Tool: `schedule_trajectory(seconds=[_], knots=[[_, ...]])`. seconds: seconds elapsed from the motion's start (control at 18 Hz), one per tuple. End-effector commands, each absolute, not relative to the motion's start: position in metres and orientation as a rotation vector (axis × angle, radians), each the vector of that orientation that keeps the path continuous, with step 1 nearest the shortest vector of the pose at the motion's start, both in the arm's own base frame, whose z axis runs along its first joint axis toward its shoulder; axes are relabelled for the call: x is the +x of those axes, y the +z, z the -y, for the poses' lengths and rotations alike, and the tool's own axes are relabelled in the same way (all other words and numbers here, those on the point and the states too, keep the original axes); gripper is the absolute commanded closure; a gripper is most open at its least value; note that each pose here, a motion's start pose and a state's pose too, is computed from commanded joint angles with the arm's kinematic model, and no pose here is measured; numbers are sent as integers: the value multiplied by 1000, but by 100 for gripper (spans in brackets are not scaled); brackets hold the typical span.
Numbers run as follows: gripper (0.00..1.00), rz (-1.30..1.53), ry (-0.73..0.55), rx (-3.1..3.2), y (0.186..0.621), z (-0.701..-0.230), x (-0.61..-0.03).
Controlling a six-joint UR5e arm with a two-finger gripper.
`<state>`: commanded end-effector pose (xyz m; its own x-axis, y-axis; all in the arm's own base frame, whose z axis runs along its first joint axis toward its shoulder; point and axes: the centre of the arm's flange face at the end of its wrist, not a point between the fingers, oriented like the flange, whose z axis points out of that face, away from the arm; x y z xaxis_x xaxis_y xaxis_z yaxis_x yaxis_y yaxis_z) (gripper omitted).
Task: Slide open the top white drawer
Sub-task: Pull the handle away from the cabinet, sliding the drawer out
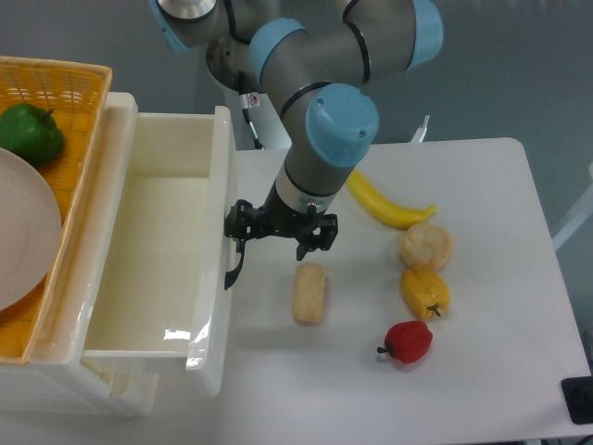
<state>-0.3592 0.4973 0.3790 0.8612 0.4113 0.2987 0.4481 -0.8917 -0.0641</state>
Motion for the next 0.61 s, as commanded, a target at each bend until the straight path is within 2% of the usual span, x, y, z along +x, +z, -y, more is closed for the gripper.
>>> schedule_trajectory(seconds=[0.61], knots=[[0, 681, -425, -2903, 377, -494, -364]])
